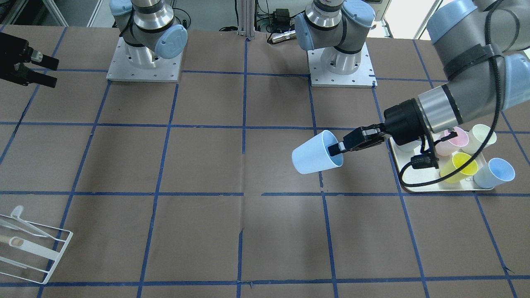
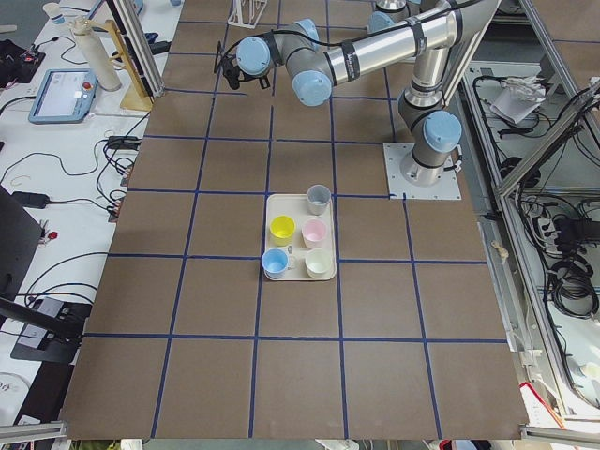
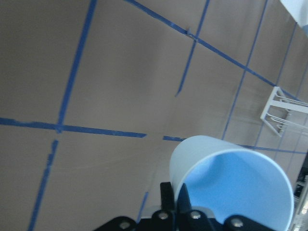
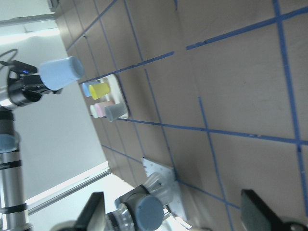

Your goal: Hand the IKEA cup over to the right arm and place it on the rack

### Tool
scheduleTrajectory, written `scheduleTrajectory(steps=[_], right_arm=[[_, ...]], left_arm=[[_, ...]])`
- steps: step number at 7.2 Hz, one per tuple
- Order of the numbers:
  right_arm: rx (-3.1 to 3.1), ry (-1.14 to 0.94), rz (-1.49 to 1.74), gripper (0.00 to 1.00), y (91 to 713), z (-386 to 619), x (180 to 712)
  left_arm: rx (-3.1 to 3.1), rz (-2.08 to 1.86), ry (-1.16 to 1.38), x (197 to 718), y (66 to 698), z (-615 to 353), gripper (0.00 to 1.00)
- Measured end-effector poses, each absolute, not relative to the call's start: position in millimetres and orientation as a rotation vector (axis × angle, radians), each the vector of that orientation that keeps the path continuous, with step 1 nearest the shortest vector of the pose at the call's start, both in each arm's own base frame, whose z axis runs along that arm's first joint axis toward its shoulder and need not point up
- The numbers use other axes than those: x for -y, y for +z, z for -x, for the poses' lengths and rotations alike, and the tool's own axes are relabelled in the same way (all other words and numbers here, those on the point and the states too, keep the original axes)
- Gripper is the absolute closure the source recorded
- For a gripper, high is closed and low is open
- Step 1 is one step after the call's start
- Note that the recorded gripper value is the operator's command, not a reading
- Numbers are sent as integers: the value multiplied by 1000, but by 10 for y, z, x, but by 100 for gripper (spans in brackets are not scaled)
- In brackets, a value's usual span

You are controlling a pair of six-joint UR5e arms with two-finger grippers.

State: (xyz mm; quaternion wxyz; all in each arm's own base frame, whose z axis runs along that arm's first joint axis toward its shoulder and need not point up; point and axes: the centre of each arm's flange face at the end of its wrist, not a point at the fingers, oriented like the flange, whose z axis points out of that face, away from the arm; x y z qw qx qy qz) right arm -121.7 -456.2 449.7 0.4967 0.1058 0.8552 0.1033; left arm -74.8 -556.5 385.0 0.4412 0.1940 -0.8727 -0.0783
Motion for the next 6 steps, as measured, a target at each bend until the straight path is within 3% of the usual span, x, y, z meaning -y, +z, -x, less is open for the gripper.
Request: scheduleTrajectory(steps=[6], right_arm=[[-1478, 517, -619, 0, 4570, 746, 4355]], left_arm=[[1537, -464, -397, 5135, 3549, 2093, 100]])
